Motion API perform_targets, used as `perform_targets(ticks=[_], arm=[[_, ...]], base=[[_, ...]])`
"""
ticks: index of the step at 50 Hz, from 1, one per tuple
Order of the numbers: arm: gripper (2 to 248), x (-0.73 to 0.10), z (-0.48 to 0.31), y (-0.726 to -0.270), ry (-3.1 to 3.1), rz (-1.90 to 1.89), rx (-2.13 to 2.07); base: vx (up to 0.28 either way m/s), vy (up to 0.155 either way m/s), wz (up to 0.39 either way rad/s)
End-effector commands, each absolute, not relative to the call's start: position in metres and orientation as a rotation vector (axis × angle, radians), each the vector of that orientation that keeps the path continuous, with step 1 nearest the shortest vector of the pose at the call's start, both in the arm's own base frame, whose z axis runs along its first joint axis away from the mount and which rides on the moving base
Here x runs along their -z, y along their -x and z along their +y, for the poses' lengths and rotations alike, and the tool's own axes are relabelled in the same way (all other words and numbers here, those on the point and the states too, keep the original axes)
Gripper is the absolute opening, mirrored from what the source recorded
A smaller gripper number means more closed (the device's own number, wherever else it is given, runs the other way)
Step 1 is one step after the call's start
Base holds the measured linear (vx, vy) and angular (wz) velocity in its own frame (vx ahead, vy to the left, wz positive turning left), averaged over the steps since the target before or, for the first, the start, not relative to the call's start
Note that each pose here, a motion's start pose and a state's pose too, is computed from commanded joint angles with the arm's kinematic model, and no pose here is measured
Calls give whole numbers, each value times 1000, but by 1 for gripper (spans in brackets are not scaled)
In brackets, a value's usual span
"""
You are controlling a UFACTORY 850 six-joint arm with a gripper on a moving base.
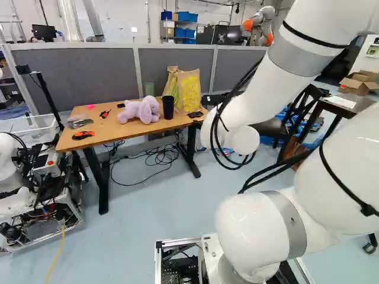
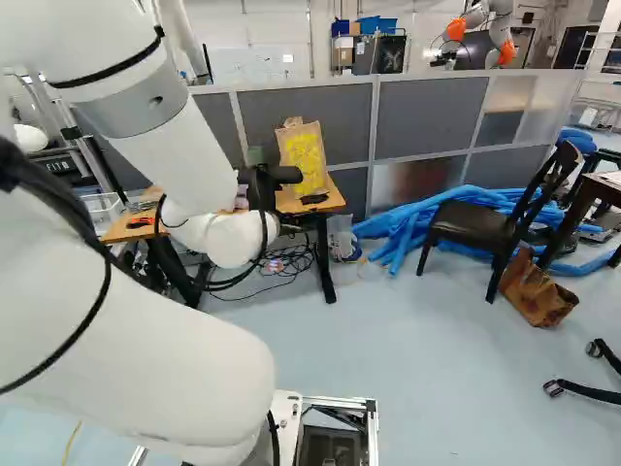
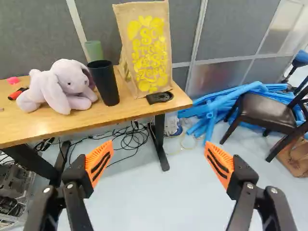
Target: Pick up the bag on the ground and place it on the table
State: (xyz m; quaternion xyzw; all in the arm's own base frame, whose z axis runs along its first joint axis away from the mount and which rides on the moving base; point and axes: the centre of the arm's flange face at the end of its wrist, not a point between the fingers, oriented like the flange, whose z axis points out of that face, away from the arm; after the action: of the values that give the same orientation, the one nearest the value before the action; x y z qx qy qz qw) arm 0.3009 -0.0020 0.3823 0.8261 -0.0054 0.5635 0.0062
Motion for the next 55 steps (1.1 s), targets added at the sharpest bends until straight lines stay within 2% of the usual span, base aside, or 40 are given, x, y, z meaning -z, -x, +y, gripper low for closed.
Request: perform_targets(ticks=[26, 55], arm=[[247, -368, 0, -275, -2561, -2, -1816], [247, -366, 0, -270, -2558, 0, -1824]], base=[[0, 0, 0], [0, 0, 0]])
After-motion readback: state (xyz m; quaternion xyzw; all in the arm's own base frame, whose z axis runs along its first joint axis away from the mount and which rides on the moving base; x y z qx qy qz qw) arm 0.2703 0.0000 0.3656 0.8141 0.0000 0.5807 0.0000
